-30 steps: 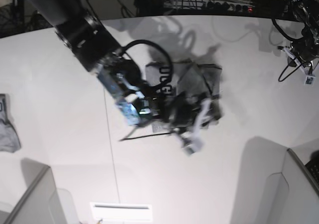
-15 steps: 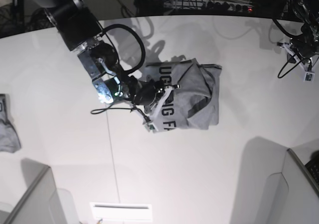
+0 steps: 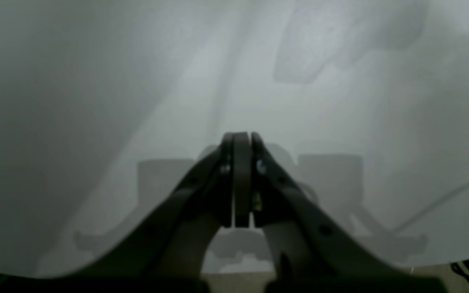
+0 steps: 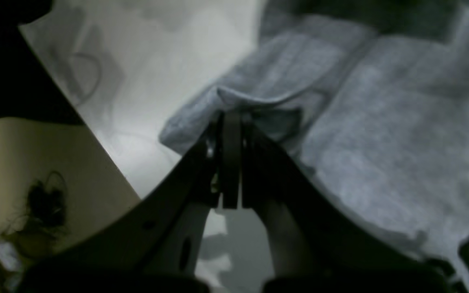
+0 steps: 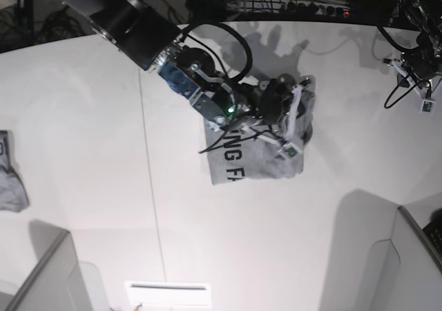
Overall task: Fold the T-shirt properly
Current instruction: 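Press and tuck the bundle edges with the right gripper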
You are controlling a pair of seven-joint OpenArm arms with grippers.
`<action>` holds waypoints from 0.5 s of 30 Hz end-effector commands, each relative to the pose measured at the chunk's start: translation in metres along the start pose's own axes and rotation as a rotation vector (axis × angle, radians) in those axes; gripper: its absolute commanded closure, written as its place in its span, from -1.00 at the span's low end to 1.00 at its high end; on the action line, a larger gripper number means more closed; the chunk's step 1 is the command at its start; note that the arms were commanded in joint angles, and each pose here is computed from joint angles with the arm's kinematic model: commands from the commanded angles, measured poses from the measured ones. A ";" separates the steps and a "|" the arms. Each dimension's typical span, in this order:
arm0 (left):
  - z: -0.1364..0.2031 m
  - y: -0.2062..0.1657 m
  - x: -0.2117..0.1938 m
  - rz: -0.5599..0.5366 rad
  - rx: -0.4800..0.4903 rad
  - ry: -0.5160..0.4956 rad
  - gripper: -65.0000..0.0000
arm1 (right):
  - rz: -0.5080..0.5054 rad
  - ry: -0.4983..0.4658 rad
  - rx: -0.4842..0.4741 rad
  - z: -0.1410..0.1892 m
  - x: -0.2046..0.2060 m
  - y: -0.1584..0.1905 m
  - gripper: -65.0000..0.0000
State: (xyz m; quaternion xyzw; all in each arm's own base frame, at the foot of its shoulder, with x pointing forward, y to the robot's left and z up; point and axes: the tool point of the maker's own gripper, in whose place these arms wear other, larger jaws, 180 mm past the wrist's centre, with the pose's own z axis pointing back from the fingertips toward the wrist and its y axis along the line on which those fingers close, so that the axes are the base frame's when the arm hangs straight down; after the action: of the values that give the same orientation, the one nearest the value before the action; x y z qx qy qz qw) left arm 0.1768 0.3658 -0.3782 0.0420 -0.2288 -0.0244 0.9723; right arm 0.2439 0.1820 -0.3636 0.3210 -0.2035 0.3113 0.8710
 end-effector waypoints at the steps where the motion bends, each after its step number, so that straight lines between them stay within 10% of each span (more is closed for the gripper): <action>1: 0.007 0.007 0.011 -0.026 0.018 -0.031 1.00 | 0.041 -0.042 0.047 0.001 0.020 0.022 1.00; 8: 0.015 0.021 0.010 0.012 0.052 -0.049 1.00 | 0.148 -0.051 0.075 0.007 0.031 0.048 1.00; 15: 0.019 0.028 0.006 0.024 0.070 -0.047 1.00 | -0.109 -0.173 -0.107 0.046 0.059 -0.056 1.00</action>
State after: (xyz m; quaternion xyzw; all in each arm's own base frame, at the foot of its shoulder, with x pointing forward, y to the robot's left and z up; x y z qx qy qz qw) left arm 0.1687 0.3859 -0.3680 0.0608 -0.2387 0.0046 0.9692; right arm 0.3129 0.1293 -0.3395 0.2926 -0.2599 0.2180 0.8940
